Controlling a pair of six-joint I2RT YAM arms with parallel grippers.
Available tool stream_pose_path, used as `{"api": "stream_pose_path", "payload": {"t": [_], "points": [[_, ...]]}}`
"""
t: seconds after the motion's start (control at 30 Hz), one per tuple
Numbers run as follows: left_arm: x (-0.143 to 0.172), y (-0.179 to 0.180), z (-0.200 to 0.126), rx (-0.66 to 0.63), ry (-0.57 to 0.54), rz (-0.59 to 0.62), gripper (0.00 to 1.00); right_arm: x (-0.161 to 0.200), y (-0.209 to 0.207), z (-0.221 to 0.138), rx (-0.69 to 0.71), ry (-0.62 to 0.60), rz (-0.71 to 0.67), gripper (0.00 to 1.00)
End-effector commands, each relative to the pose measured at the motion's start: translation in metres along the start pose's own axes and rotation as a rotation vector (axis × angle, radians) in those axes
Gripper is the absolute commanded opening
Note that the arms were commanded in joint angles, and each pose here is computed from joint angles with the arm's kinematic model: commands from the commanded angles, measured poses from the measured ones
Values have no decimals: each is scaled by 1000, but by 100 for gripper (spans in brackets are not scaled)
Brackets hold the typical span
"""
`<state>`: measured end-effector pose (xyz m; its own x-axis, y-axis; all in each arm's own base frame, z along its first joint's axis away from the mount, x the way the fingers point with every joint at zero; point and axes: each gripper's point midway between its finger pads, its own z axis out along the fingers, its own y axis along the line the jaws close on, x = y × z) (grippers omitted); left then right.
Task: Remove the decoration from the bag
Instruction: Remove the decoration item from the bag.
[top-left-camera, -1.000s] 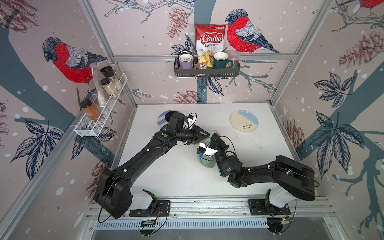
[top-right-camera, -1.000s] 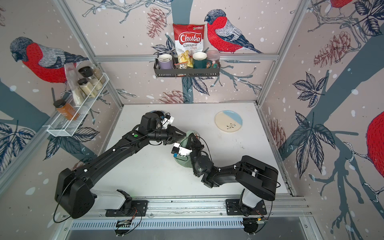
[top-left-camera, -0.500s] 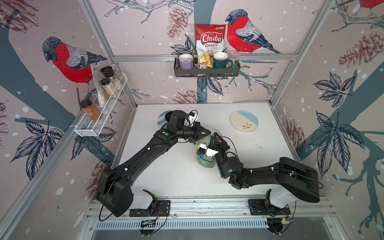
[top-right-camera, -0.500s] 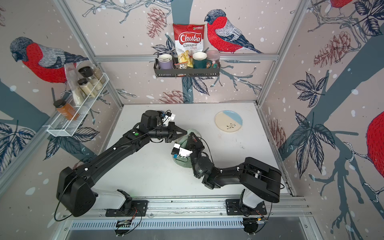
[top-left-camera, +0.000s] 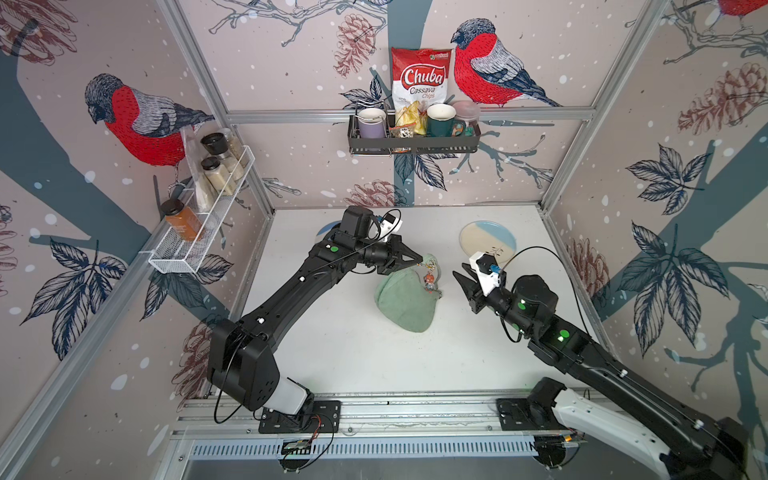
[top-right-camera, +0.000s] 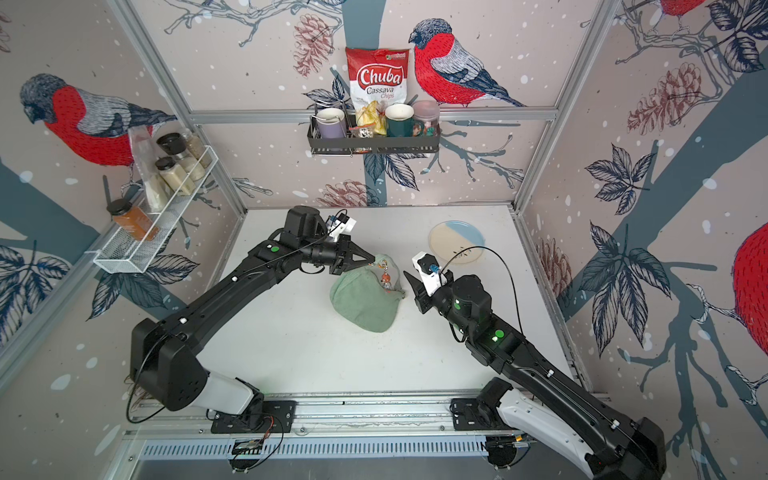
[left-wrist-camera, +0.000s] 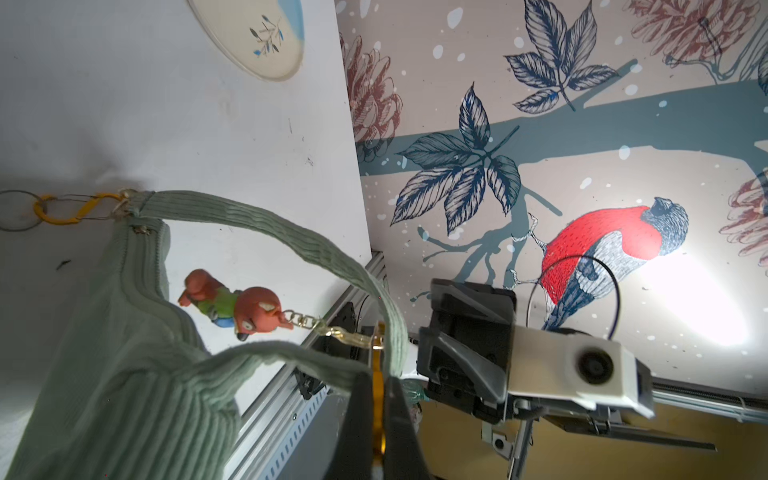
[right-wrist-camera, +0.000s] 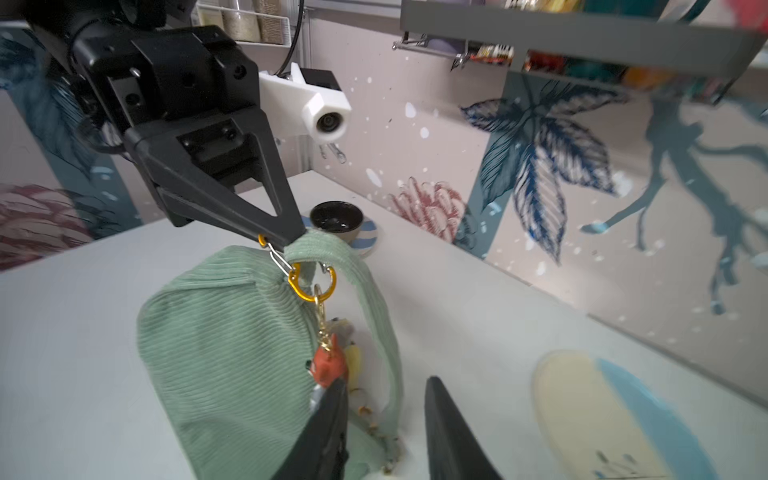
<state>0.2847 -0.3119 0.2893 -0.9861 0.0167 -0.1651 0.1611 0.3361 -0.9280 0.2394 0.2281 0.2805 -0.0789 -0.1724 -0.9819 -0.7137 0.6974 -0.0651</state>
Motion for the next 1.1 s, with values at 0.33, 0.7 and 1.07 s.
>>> {"api": "stream_pose_path", "payload": {"t": [0.33, 0.7, 1.07], "points": [[34, 0, 22, 44, 188, -116, 0, 3, 38, 20, -247, 37, 195, 47], [40, -4, 28, 51, 216, -118, 0, -1, 35, 28, -244, 35, 223, 38], [43, -5, 29, 53, 223, -119, 0, -5, 37, 31, -262, 30, 234, 25]]}}
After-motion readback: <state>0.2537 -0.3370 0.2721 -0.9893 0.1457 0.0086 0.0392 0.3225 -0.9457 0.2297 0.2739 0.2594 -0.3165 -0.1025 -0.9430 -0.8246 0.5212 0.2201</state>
